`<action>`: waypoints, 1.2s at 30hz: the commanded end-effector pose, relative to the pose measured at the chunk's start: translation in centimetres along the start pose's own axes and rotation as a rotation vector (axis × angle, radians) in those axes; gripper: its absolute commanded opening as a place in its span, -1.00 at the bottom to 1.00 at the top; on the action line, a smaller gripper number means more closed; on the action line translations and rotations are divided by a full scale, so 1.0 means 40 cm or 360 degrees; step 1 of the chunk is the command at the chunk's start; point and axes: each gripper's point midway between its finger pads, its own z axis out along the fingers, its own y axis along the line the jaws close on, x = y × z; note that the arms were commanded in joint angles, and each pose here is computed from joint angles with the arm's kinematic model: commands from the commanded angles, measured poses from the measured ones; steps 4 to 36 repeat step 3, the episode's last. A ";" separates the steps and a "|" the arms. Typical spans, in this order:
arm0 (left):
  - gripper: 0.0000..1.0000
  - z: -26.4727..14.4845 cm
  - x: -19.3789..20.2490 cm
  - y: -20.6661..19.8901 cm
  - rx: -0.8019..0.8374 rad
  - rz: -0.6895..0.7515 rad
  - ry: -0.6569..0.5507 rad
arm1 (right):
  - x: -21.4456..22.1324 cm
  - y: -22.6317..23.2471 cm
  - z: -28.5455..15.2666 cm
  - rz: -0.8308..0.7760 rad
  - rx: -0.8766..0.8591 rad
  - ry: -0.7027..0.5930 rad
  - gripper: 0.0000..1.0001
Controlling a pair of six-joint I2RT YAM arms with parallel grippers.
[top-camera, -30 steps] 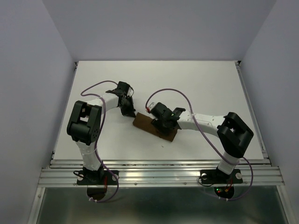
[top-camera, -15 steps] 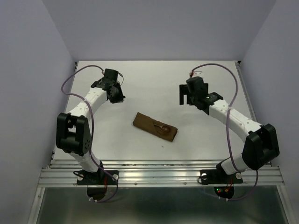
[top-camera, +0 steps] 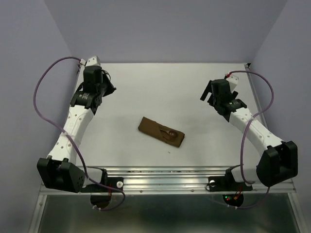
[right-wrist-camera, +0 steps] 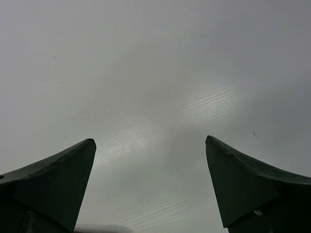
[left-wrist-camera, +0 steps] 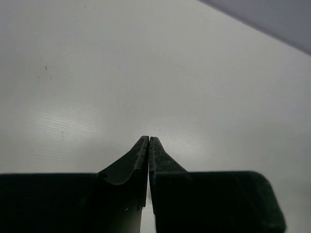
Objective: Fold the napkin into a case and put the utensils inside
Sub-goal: Reset both arms
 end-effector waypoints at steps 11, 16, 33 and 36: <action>-0.68 0.024 -0.012 0.022 -0.0055 0.0004 -0.0023 | -0.034 -0.002 -0.004 0.0071 0.0026 -0.0094 1.00; -0.68 0.024 -0.012 0.022 -0.0055 0.0004 -0.0023 | -0.034 -0.002 -0.004 0.0071 0.0026 -0.0094 1.00; -0.68 0.024 -0.012 0.022 -0.0055 0.0004 -0.0023 | -0.034 -0.002 -0.004 0.0071 0.0026 -0.0094 1.00; -0.68 0.024 -0.012 0.022 -0.0055 0.0004 -0.0023 | -0.034 -0.002 -0.004 0.0071 0.0026 -0.0094 1.00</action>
